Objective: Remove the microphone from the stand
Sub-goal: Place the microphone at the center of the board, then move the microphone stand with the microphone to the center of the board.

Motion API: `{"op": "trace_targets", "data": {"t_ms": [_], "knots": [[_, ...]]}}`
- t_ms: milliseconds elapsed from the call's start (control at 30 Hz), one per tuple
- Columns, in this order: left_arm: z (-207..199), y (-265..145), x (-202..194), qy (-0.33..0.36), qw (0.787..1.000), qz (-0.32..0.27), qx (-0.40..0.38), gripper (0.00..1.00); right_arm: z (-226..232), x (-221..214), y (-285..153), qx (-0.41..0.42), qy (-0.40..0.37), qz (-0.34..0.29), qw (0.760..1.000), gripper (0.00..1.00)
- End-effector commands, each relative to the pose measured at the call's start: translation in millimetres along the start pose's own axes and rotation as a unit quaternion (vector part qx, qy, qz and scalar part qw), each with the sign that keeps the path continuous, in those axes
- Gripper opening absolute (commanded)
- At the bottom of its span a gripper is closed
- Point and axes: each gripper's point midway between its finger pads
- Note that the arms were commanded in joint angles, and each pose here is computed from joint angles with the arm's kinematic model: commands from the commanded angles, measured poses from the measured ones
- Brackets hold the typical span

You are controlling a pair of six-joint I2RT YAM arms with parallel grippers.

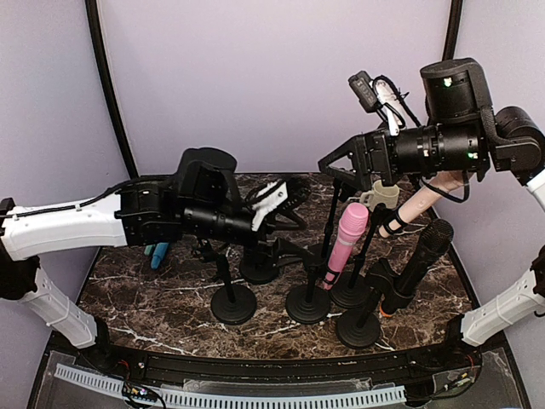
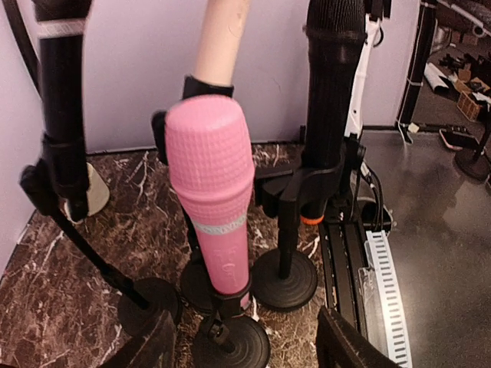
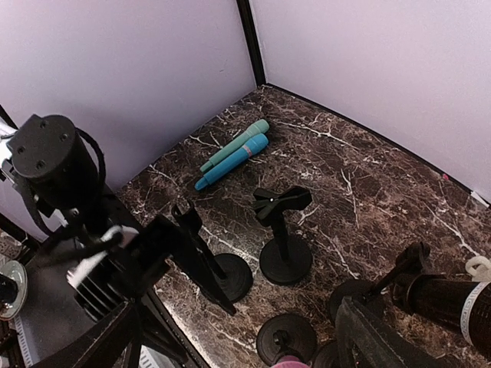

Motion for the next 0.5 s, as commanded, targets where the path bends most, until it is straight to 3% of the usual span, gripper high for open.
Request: {"op": "trace_targets", "data": {"t_ms": [0,467], "knots": [[-3,23,-14,0.017,0.999,0.025,-0.027,0.66,-3,2,-11,-0.012,0.011,-0.007,1.000,0.89],[11,85,-92,0.034,0.991,0.125,-0.042,0.65,5,15,-13,0.009,-0.006,-0.038,0.999,0.90]]}}
Point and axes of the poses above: each gripper's point midway between its finger pads, its own y axis out along the fingers, its own z axis along the line the jaws close on, x = y × z, and after that the axes turned 7 degrees about -y, right-handed
